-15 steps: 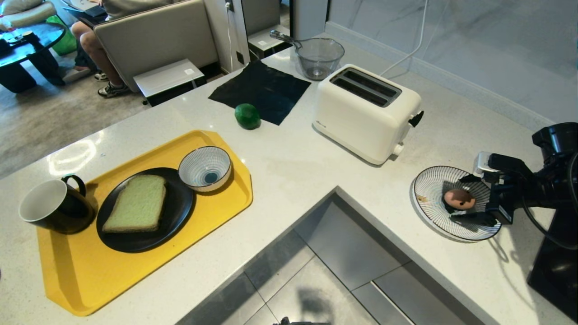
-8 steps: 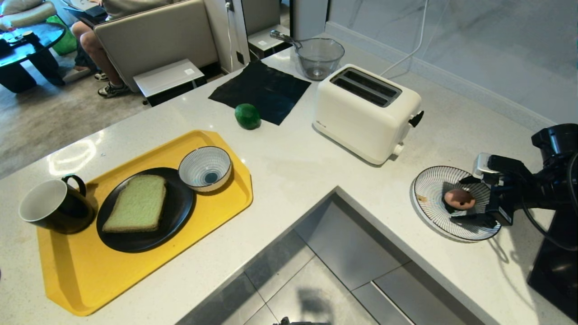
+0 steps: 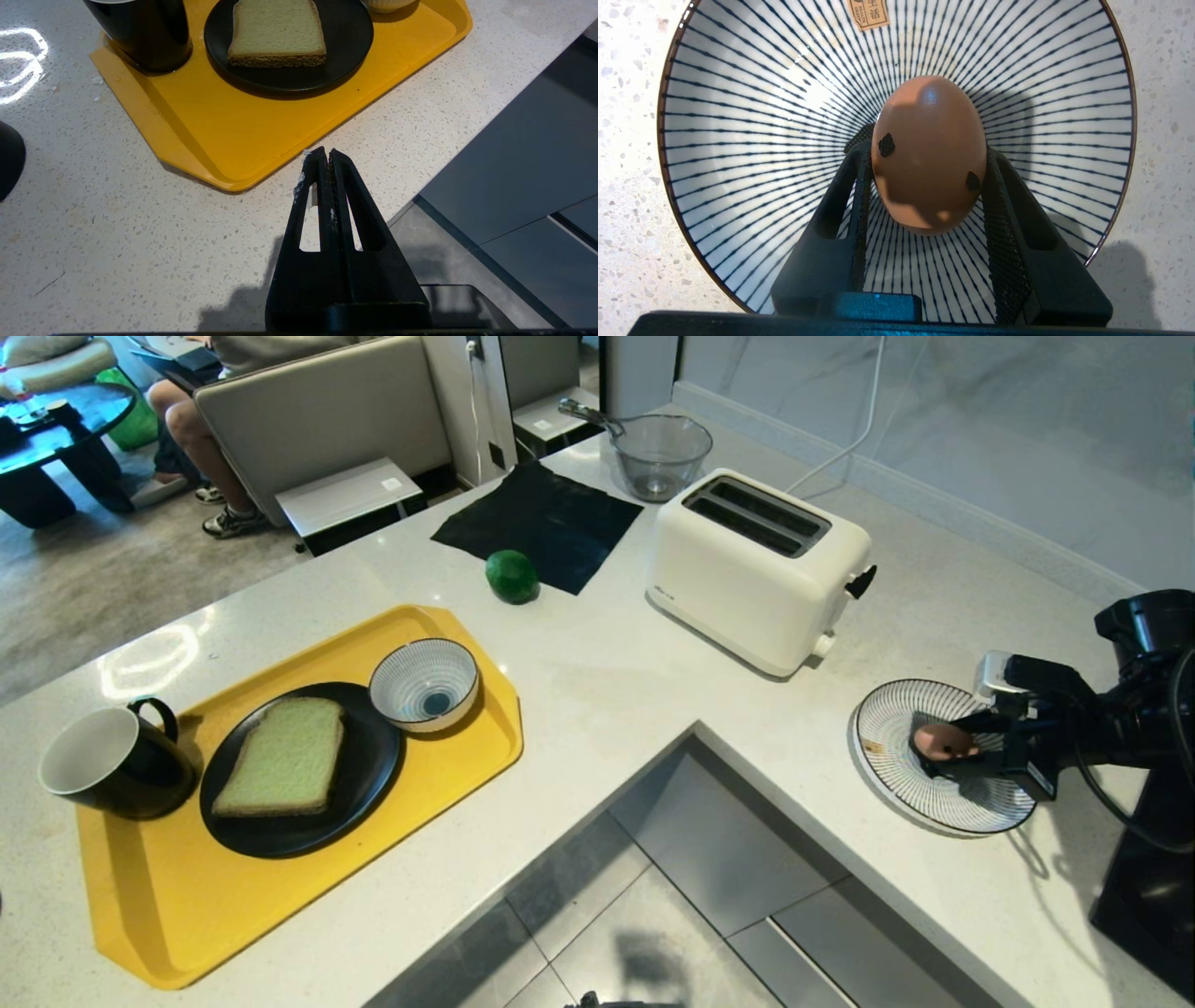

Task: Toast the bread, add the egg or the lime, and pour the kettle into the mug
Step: Pick up the egg

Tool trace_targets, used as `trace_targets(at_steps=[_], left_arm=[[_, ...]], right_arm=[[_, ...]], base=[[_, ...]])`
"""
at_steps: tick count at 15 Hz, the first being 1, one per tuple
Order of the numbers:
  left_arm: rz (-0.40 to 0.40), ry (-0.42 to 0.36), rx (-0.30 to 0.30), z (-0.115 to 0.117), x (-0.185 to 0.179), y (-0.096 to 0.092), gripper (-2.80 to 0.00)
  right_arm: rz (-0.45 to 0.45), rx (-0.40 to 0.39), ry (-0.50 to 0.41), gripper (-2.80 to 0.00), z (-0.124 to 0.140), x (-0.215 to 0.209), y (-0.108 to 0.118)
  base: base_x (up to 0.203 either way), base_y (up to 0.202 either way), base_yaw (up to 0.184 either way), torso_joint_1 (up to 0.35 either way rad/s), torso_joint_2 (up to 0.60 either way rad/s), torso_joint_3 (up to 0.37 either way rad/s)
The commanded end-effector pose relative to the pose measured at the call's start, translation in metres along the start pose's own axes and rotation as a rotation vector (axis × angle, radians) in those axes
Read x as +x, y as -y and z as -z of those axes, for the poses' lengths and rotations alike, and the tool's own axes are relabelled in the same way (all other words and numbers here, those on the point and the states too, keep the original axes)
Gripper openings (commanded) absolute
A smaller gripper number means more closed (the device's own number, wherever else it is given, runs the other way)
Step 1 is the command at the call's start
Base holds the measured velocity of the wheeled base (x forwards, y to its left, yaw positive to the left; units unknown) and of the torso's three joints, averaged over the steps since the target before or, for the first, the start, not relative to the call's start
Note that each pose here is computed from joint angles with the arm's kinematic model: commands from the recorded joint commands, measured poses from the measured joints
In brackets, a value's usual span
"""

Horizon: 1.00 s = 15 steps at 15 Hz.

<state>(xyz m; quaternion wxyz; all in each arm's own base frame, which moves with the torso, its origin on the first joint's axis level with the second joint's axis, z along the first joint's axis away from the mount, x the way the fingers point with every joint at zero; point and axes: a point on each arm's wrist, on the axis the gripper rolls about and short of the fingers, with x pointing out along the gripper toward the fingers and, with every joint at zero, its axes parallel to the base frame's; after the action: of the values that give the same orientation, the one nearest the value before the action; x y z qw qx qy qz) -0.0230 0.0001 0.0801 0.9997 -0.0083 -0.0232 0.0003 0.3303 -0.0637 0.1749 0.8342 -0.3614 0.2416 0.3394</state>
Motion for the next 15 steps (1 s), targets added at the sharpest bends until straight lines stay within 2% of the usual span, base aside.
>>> trace_targets(at_steps=[1, 10, 15], left_arm=[[-0.001, -0.016, 0.000, 0.005, 0.001, 0.000, -2.80], [-0.001, -0.016, 0.000, 0.005, 0.001, 0.000, -2.80], [-0.001, -0.016, 0.000, 0.005, 0.001, 0.000, -2.80]], right_arm=[[-0.007, -0.007, 0.004, -2.80, -0.001, 0.001, -0.001], [0.010, -0.001, 0.004, -2.80, 0.000, -0.004, 0.001], [0.043, 0.034, 0.002, -2.80, 0.004, -0.019, 0.003]], base=[[0.000, 0.000, 0.000, 0.000, 0.00, 0.000], [0.000, 0.000, 0.000, 0.000, 0.00, 0.000], [0.000, 0.000, 0.000, 0.000, 0.00, 0.000]])
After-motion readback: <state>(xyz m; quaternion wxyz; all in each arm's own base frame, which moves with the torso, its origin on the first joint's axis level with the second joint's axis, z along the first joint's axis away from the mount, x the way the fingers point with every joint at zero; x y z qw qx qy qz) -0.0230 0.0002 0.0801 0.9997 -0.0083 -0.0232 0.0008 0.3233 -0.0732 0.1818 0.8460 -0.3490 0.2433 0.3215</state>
